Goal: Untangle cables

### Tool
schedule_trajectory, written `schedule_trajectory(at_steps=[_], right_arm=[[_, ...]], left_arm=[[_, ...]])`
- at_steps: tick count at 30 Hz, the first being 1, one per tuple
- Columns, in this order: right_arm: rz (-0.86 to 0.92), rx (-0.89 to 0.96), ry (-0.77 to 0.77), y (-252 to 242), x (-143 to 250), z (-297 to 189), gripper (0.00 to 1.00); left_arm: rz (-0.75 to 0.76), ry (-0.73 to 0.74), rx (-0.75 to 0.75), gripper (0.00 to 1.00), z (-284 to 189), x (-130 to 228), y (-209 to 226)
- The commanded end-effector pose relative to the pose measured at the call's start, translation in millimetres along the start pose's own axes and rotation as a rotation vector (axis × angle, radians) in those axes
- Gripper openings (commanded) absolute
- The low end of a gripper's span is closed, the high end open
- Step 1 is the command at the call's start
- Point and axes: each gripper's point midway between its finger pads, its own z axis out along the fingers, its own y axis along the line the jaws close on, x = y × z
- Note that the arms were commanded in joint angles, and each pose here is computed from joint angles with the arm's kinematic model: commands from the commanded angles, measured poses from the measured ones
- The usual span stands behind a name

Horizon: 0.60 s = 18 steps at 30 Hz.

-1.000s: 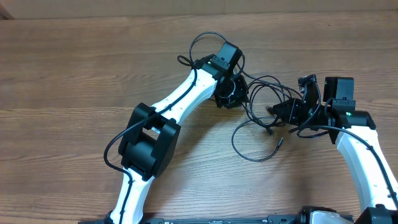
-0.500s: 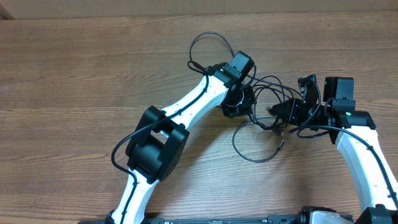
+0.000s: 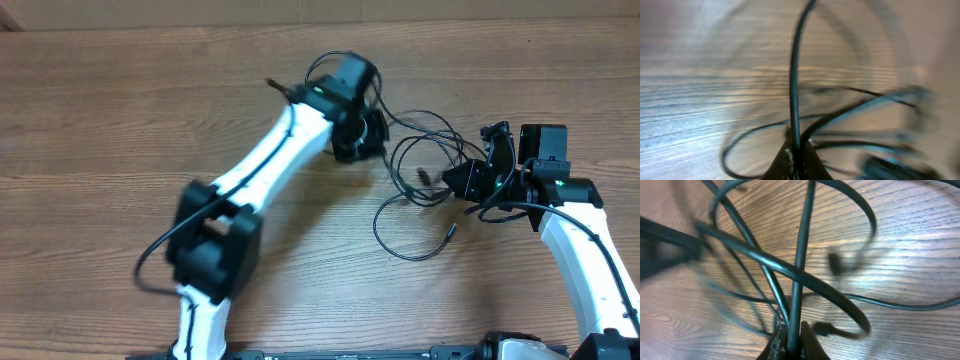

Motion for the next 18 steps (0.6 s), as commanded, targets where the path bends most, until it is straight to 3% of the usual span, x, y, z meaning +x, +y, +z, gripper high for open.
schedule_trajectory(at_steps=[1,11,15,18], right_arm=[[-0.003,0.042,-0.005,-8,-1,0,0.04],[0.183,0.316,0.009,-61,9,5,0.04],[0.288,0.412,-0.011,-79,11,2,0.04],[0.298,0.382,-0.011,-74,10,4,0.04]], left_arm=[[0.15,-0.083,0.19,0.04,-72,1,-57],[0.646,-0.117,0.432,0.04,-158,37,-97],[0.68,-0.168,0.395,0.04,-186,36,-82],[0.652,-0.209,0.329,0.04,-201,30,-65]])
